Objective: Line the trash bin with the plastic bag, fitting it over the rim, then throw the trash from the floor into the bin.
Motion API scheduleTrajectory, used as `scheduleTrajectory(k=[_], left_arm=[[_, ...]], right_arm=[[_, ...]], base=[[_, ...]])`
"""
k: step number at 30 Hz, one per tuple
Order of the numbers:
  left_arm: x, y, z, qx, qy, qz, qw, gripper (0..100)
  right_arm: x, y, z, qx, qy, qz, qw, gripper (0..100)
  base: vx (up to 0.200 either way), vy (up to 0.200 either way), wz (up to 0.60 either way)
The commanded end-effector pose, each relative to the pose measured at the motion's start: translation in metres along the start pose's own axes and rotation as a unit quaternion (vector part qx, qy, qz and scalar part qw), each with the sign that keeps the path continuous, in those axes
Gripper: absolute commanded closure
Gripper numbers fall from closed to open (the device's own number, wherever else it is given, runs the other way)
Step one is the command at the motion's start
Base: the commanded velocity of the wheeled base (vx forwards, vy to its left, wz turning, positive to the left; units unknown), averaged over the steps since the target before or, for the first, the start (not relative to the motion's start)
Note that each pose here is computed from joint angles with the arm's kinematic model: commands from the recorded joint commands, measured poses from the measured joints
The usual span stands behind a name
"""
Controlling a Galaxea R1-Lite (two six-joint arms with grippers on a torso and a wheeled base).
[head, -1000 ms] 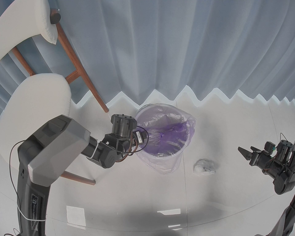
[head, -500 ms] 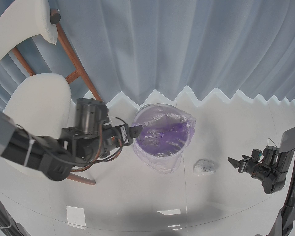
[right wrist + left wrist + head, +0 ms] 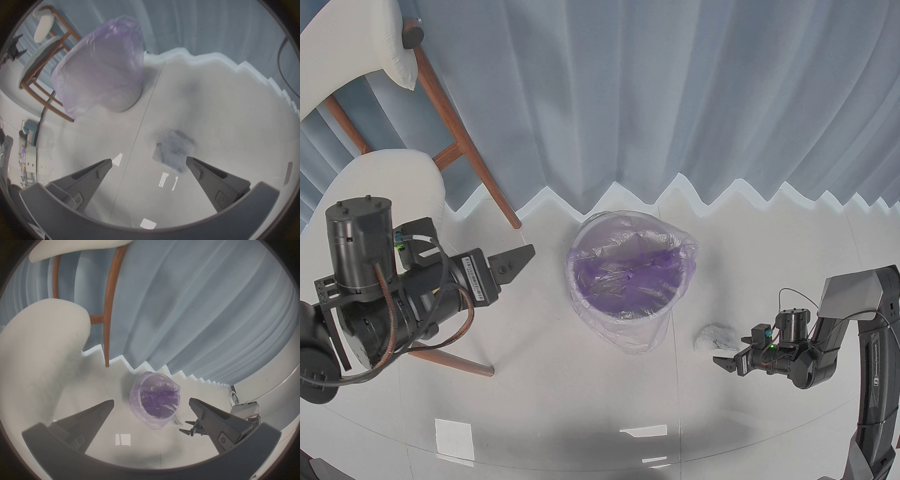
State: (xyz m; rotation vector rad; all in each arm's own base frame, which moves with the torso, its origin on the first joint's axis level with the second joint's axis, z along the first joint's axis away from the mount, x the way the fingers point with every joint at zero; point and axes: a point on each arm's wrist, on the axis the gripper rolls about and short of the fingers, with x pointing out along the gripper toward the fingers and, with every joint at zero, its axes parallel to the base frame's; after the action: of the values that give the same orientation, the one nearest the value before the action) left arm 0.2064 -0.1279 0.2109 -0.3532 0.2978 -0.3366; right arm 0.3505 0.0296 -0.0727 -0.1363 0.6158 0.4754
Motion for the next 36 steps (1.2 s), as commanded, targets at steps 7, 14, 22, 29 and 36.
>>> scheduleTrajectory(k=[7, 14, 22, 29, 36], left_arm=[[-0.024, 0.009, 0.01, -0.007, -0.033, 0.01, 0.9994, 0], [-0.024, 0.009, 0.01, 0.001, -0.033, 0.009, 0.9994, 0], [-0.024, 0.007, 0.012, 0.025, -0.035, 0.005, 0.9991, 0], [-0.024, 0.009, 0.011, 0.025, -0.035, 0.007, 0.999, 0], [-0.027, 0.013, 0.012, 0.023, -0.039, 0.014, 0.9989, 0]], right_arm=[[0.022, -0.013, 0.013, -0.014, 0.041, 0.021, 0.9989, 0], [0.029, -0.025, 0.028, 0.0, 0.073, 0.009, 0.9973, 0], [0.038, -0.033, 0.038, 0.005, 0.095, 0.002, 0.9955, 0], [0.038, -0.034, 0.039, 0.005, 0.122, -0.005, 0.9926, 100], [0.037, -0.033, 0.037, 0.005, 0.129, -0.002, 0.9916, 100]], base=[[0.0, 0.0, 0.0], [0.0, 0.0, 0.0], [0.0, 0.0, 0.0], [0.0, 0.0, 0.0], [0.0, 0.0, 0.0]])
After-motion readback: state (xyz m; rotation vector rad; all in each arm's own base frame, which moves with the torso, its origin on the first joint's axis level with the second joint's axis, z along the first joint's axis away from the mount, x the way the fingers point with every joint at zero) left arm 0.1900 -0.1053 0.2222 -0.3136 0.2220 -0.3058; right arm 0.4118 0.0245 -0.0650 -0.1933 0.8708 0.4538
